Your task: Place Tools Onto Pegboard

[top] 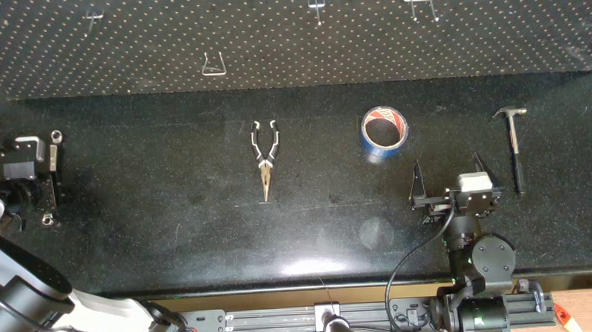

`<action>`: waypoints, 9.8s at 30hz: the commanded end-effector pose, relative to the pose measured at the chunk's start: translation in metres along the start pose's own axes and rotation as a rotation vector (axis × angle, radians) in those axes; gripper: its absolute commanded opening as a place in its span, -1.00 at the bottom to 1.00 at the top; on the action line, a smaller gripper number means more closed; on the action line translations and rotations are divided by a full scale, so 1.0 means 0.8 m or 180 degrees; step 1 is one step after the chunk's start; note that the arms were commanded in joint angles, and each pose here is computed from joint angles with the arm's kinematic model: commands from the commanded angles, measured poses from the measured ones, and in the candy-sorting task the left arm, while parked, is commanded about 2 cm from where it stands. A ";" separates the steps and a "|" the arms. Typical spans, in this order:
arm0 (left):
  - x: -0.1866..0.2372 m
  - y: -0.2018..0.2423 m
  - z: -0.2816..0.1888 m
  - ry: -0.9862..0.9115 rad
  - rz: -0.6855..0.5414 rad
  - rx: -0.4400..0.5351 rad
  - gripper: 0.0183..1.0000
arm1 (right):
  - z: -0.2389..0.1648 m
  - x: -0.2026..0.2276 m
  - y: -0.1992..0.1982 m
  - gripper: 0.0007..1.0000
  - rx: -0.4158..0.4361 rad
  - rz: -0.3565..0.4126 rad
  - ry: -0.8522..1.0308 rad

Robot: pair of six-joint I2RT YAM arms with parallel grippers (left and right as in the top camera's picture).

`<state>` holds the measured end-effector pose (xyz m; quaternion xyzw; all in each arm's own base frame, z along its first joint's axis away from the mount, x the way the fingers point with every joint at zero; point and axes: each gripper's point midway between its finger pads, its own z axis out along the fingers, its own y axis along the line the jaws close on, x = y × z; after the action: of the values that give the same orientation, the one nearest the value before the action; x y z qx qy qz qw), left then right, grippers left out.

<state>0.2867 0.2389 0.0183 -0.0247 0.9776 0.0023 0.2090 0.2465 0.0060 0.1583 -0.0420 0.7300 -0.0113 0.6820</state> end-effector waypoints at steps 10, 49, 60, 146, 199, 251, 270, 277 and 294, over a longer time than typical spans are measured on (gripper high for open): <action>0.001 0.005 0.006 0.0039 -0.0024 -0.0002 -0.48 | -0.001 0.001 0.000 0.98 -0.0002 0.0040 -0.0005; 0.002 0.004 0.006 0.0041 -0.0026 0.0001 -0.77 | -0.001 0.001 0.000 0.98 -0.0001 0.0040 -0.0005; 0.001 0.004 0.006 0.0040 -0.0025 0.0000 -0.79 | -0.001 0.001 0.000 0.98 -0.0001 0.0040 -0.0005; -0.135 -0.104 -0.300 -0.1815 0.0490 -0.0978 -0.99 | -0.001 0.001 0.000 0.98 -0.0002 0.0040 -0.0005; -0.168 -0.221 -0.229 -0.2078 0.0376 -0.0053 -0.98 | -0.001 0.001 0.000 0.98 -0.0002 0.0040 -0.0005; -0.177 -0.205 -0.185 -0.2051 0.0334 -0.0183 -0.98 | -0.001 0.001 0.000 0.98 -0.0001 0.0040 -0.0005; -0.185 -0.202 -0.165 -0.2017 0.0346 -0.0154 -0.98 | -0.001 0.001 0.000 0.98 -0.0002 0.0040 -0.0005; -0.189 -0.203 -0.156 -0.2023 0.0360 -0.0115 -0.98 | -0.001 0.001 0.000 0.98 -0.0002 0.0040 -0.0005; -0.197 -0.214 -0.173 -0.2187 0.0438 -0.0003 0.99 | -0.001 0.001 0.000 0.98 -0.0002 0.0040 -0.0005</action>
<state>0.3859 0.0779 0.1950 0.0344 0.8604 0.0262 0.5079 0.2465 0.0060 0.1583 -0.0420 0.7300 -0.0113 0.6820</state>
